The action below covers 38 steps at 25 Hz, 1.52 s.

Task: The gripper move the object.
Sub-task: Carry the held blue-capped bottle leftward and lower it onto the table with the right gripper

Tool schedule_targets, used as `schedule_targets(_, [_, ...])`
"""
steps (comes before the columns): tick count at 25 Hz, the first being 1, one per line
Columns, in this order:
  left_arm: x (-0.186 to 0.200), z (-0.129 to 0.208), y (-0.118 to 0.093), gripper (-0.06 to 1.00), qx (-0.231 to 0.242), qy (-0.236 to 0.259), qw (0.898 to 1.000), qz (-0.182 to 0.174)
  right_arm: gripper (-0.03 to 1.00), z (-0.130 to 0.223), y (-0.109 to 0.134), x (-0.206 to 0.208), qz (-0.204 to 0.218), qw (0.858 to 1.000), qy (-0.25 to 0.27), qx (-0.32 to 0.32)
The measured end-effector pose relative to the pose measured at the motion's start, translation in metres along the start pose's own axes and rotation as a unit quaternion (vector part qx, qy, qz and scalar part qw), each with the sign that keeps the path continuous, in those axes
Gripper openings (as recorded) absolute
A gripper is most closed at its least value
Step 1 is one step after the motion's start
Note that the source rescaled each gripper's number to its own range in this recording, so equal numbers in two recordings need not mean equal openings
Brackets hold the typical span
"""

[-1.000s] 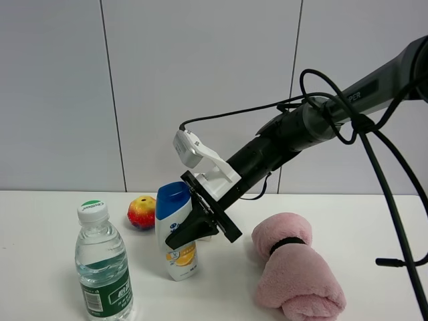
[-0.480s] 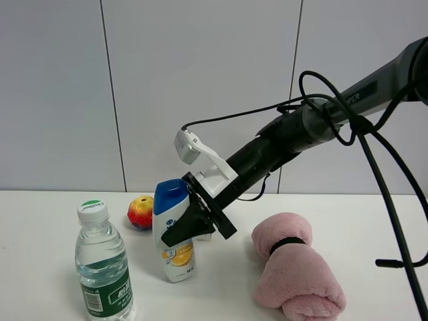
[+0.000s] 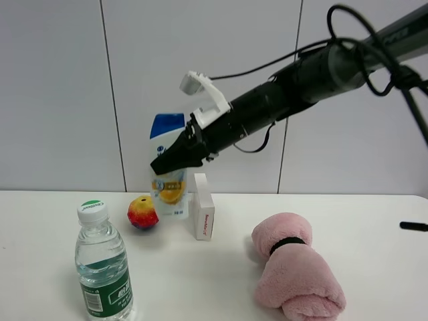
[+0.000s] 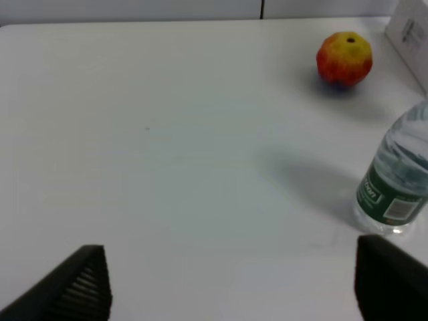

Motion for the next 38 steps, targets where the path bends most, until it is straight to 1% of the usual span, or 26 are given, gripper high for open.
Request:
schedule_targets(3, [0.000,0.000,0.000,1.00,0.000,0.000,1.000,0.000,0.00,-0.025,0.002,0.026,0.065,0.998,0.009,0.018])
schedule_targets(6, [0.000,0.000,0.000,1.00,0.000,0.000,1.000,0.000,0.00,-0.049,0.003,0.054,0.138,0.990,0.002,0.022])
schedule_targets(9, [0.000,0.000,0.000,1.00,0.000,0.000,1.000,0.000,0.00,-0.071,0.003,0.081,0.213,0.977,-0.014,0.015])
schedule_targets(14, [0.000,0.000,0.000,1.00,0.000,0.000,1.000,0.000,0.00,-0.090,0.005,0.117,0.309,0.951,-0.029,-0.017])
schedule_targets(17, [0.000,0.000,0.000,1.00,0.000,0.000,1.000,0.000,0.00,-0.092,0.004,0.130,0.345,0.937,-0.028,-0.052])
schedule_targets(21, [0.000,0.000,0.000,1.00,0.000,0.000,1.000,0.000,0.00,-0.089,0.005,0.140,0.369,0.925,-0.018,-0.087])
schedule_targets(26, [0.000,0.000,0.000,1.00,0.000,0.000,1.000,0.000,0.00,-0.093,0.012,0.160,0.408,0.907,-0.014,-0.103])
schedule_targets(29, [0.000,0.000,0.000,1.00,0.000,0.000,1.000,0.000,0.00,-0.100,0.020,0.182,0.449,0.888,-0.013,-0.095])
schedule_targets(32, [0.000,0.000,0.000,1.00,0.000,0.000,1.000,0.000,0.00,-0.101,0.028,0.207,0.500,0.861,0.009,-0.095])
schedule_targets(34, [0.000,0.000,0.000,1.00,0.000,0.000,1.000,0.000,0.00,-0.097,0.033,0.220,0.524,0.844,0.024,-0.112])
schedule_targets(35, [0.000,0.000,0.000,1.00,0.000,0.000,1.000,0.000,0.00,-0.093,0.035,0.223,0.533,0.838,0.030,-0.114])
schedule_targets(36, [0.000,0.000,0.000,1.00,0.000,0.000,1.000,0.000,0.00,-0.086,0.037,0.225,0.538,0.834,0.036,-0.117])
schedule_targets(38, [0.000,0.000,0.000,1.00,0.000,0.000,1.000,0.000,0.00,-0.069,0.041,0.224,0.540,0.832,0.028,-0.128])
Point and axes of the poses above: a point on each arm's last joint axis where the gripper is mounted, x pointing back along that axis away from the gripper, y along the wrist's bending axis when the last joint is at zero, z = x × y, the point moved 3 cm from there along -x, pointing out along that axis toward the gripper, and after that the axes turned 3 degrees about -x, right-handed, at the moved point
